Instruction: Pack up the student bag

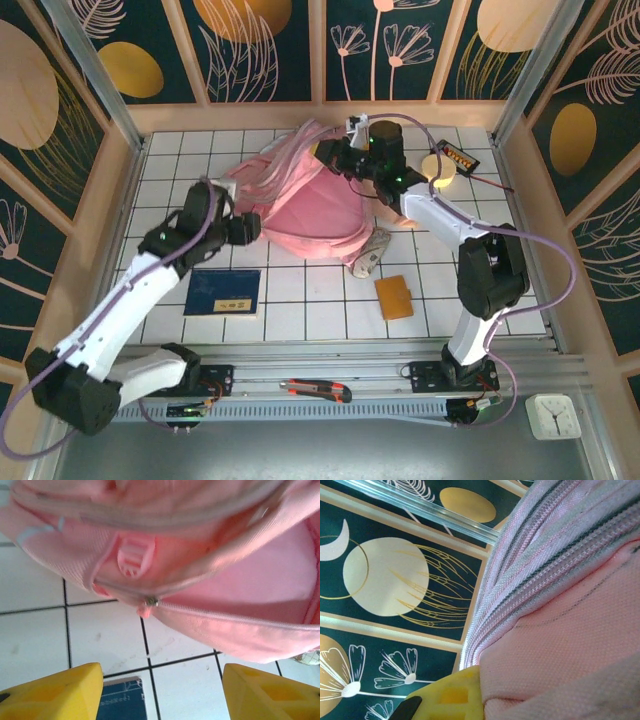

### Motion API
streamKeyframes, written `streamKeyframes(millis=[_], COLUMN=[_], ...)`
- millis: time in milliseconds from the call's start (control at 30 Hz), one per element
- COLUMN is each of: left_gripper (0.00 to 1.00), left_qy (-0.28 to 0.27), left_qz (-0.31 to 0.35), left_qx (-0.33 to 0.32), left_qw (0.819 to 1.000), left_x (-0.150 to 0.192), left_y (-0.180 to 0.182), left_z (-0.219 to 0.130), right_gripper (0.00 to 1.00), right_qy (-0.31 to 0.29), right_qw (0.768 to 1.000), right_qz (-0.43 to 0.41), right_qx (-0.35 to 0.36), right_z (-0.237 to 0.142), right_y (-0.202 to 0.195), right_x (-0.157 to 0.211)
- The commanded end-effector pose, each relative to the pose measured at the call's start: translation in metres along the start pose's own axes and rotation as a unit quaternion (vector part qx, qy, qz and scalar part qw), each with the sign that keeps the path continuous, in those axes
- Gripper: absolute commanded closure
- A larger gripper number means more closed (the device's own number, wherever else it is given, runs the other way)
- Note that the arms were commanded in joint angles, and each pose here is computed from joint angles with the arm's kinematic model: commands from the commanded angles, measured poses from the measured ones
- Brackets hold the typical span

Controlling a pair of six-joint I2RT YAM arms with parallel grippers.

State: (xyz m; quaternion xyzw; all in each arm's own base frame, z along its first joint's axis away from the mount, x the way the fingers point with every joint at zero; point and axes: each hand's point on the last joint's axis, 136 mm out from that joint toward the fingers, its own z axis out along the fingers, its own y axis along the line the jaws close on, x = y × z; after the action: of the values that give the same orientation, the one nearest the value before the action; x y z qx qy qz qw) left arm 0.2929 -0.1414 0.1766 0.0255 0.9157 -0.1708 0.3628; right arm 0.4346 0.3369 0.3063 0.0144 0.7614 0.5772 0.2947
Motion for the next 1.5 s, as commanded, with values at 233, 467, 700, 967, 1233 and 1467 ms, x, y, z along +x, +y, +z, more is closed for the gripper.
streamKeyframes(millis=[233, 467, 700, 967, 1233, 1467], left_gripper=[0.47, 0.59, 0.62, 0.92, 1.00, 1.00], left_qy=[-0.038, -0.014, 0.001, -0.016, 0.013, 0.057], left_qz=[-0.046, -0.027, -0.013, -0.020, -0.032, -0.025], left_qx=[0.061, 0.065, 0.068, 0.045, -0.022, -0.174], left_qw=[0.996, 0.997, 0.998, 0.999, 0.999, 0.983], left_x=[-0.006, -0.003, -0.003, -0.025, -0.018, -0.002], left_y=[0.003, 0.009, 0.012, 0.025, 0.061, 0.128], left_z=[0.049, 0.072, 0.093, 0.109, 0.103, 0.079], right_gripper=[1.00, 1.00, 1.00, 1.00, 1.00, 1.00], right_qy=[-0.031, -0.030, -0.030, -0.028, -0.029, -0.029], right_qw=[0.997, 0.997, 0.997, 0.998, 0.998, 0.999], right_qz=[-0.051, -0.046, -0.047, -0.041, -0.044, -0.042], right_qx=[-0.048, -0.046, -0.047, -0.043, -0.022, -0.013], right_z=[-0.006, -0.002, 0.005, 0.012, 0.011, 0.007], right_y=[0.065, 0.069, 0.078, 0.082, 0.076, 0.066], right_x=[-0.033, -0.032, -0.030, -0.028, -0.031, -0.035])
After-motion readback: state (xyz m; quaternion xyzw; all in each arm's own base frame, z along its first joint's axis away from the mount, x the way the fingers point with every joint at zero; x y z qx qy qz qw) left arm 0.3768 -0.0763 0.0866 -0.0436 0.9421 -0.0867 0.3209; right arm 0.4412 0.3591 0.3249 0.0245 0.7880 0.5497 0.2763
